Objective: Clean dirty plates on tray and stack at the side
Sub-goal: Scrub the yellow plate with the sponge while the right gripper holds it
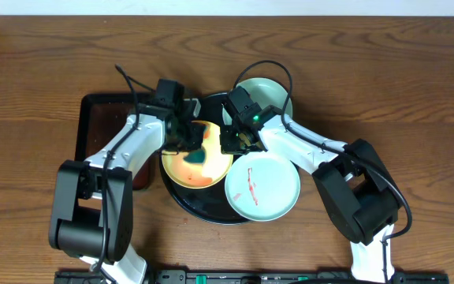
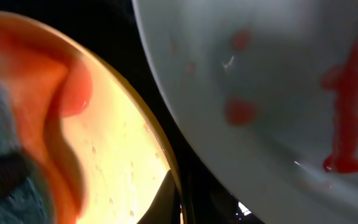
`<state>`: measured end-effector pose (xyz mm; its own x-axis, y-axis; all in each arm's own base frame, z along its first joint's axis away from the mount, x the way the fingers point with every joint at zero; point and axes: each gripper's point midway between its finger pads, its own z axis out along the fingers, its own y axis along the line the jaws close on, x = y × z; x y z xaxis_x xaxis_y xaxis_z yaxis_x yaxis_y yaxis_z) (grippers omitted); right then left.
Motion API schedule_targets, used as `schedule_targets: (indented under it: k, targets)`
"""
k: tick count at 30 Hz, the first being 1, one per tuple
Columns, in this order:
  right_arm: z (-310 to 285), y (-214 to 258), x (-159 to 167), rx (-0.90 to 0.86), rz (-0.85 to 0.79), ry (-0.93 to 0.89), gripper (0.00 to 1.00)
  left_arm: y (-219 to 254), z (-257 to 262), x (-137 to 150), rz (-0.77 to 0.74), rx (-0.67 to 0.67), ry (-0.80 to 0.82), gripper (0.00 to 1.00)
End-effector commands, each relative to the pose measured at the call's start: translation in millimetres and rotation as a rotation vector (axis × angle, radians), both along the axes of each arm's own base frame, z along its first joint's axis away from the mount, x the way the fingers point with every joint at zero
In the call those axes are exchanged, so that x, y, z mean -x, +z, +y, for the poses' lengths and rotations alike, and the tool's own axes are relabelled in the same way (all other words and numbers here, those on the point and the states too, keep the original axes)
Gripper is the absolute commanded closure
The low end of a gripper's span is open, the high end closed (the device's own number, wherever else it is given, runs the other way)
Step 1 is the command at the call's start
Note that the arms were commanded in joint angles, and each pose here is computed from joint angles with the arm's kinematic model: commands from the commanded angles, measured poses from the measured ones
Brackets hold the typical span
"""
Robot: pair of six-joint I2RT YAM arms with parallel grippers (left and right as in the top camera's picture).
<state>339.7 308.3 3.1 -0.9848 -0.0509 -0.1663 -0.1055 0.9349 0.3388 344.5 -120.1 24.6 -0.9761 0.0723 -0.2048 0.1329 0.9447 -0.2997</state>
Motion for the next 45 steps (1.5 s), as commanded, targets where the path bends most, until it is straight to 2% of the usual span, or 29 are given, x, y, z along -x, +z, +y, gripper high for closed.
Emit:
schedule_targets:
  k: [1,7,13,17,20,23,27,33,36,39,45]
  targets:
    - [-4,-23,17,0.042,0.068,0.011,0.99,6,13,-21,-0.075,-0.099,0.000,0.93]
    - [-4,-23,17,0.042,0.066,0.011,0.99,-7,45,-4,-0.003,-0.272,0.056,0.92]
    - [-4,-23,17,0.041,0.066,0.011,0.99,-11,47,24,0.110,-0.289,0.038,0.92]
    - [-4,-23,17,0.042,0.067,0.011,0.99,-11,26,46,0.193,-0.207,-0.012,0.92]
    - [-4,-23,17,0.042,0.068,0.011,0.99,-3,-13,55,0.208,-0.019,-0.130,0.93]
    - [-4,-23,17,0.042,0.068,0.011,0.99,0,-23,47,0.172,0.039,-0.137,0.93]
    - [-5,-23,18,0.045,0.072,0.011,0.99,0,-14,18,0.078,0.009,-0.053,0.92]
    - [-4,-23,18,0.044,0.069,0.011,0.99,-5,39,-28,-0.076,-0.215,0.130,0.93]
    - [-4,-23,17,0.044,0.066,0.014,0.99,-7,69,-34,-0.100,-0.352,0.228,0.92]
    - [-5,-24,16,0.051,0.061,0.011,0.99,-11,77,-22,-0.052,-0.396,0.241,0.92]
    - [-8,-24,13,0.051,0.060,0.002,0.99,-20,53,33,0.176,-0.327,0.147,0.93]
